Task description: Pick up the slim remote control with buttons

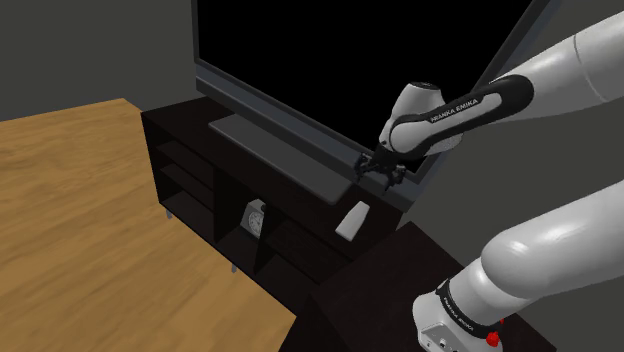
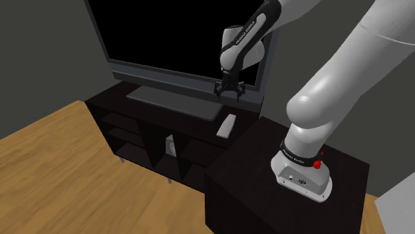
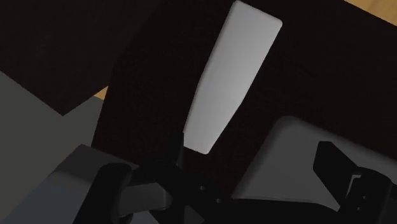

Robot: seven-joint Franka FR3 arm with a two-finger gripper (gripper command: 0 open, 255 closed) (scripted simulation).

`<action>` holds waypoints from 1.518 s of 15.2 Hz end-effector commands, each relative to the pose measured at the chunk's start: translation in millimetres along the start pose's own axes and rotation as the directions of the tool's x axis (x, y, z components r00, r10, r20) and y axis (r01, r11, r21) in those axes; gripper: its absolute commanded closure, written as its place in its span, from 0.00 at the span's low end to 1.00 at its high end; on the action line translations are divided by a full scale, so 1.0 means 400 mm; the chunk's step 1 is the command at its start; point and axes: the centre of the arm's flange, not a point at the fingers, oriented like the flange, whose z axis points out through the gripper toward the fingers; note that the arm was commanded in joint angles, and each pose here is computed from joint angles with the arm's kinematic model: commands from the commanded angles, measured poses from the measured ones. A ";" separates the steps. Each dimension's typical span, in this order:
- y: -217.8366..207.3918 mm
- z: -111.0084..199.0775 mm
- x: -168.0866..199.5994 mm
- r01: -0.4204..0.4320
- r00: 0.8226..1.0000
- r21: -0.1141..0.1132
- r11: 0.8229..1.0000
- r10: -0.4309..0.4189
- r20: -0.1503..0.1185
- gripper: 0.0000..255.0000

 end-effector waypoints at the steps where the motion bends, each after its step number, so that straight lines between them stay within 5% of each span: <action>1: 0.006 0.069 0.008 -0.066 0.998 0.002 0.998 0.066 0.010 0.00; 5: 0.015 0.200 0.025 -0.192 0.981 0.001 0.981 0.192 0.034 0.00; 10: 0.027 0.360 0.040 -0.339 0.939 -0.004 0.941 0.339 0.061 0.00; 19: 0.025 0.460 0.035 -0.339 0.939 -0.004 0.941 0.339 0.061 0.00; 20: 0.027 0.460 0.034 -0.339 0.939 -0.004 0.941 0.339 0.061 1.00; 23: 0.027 0.459 0.034 -0.339 0.939 -0.004 0.941 0.339 0.061 1.00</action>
